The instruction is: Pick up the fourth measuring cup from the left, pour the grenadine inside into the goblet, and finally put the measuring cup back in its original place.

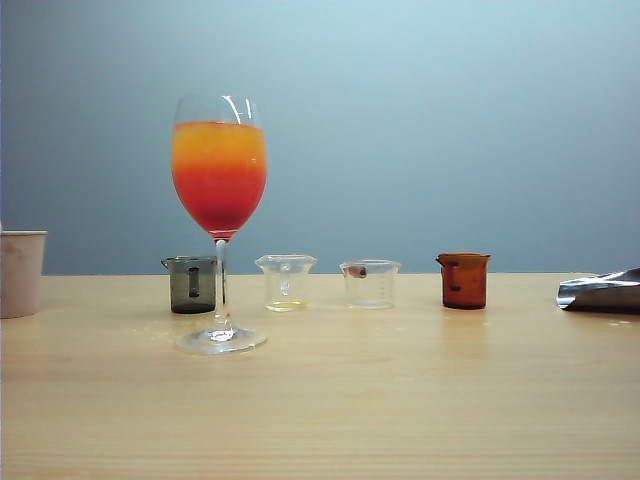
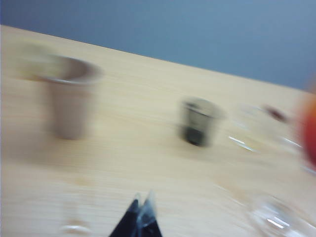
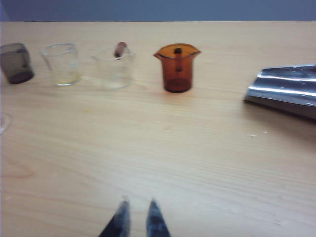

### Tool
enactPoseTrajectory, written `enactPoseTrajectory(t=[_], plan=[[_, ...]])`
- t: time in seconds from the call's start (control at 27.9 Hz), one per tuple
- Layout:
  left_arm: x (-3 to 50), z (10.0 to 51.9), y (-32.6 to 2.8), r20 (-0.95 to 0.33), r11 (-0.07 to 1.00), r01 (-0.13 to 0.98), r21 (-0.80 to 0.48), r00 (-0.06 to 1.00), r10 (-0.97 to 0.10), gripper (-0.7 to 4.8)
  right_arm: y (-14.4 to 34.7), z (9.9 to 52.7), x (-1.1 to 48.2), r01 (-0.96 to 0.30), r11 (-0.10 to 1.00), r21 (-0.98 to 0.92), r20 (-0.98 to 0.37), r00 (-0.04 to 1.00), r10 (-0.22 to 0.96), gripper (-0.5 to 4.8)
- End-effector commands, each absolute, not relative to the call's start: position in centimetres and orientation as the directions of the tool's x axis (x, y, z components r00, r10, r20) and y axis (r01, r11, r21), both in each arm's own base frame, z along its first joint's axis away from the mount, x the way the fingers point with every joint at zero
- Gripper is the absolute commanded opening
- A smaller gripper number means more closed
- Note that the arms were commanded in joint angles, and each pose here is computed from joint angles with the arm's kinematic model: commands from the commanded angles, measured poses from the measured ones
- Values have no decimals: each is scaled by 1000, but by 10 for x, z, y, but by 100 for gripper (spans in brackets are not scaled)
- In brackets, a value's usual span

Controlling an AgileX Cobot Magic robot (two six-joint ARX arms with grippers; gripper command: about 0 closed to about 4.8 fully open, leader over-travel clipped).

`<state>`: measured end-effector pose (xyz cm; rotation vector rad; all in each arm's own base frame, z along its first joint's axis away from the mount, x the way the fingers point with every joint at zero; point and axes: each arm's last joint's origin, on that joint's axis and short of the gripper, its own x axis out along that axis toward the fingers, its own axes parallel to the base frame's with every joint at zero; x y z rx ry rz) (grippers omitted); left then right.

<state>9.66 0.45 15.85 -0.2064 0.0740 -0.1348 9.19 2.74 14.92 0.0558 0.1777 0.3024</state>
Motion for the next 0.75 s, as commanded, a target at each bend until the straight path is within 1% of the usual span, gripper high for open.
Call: enactPoseTrajectory(t=[0.04,0.07,0.11,0.25,0.29,0.39,0.75], plan=[[96,161,9,-45,980,27,-199,998,-37,-5,21,148,94,-229,970,82,-160,958,240,54],[96,161,10,-45,980,-5,-197,999,-4,-5,18,148,95,-192,978,82,-160,966,203,54],[97,161,10,-45,980,-16,-196,999,7,-5,15,148,95,-160,984,82,-160,972,172,54],[97,161,10,-45,980,-15,-196,999,6,-5,-1,148,96,9,997,81,-160,987,4,54],[97,161,10,-45,980,-15,-196,999,6,-5,-2,148,96,22,996,81,-160,987,-9,54],[97,161,10,-45,980,-15,-196,999,6,-5,-4,148,96,45,996,81,-160,987,-32,54],[97,161,10,-45,980,-15,-196,999,6,-5,-3,148,96,28,996,81,-160,987,-15,54]])
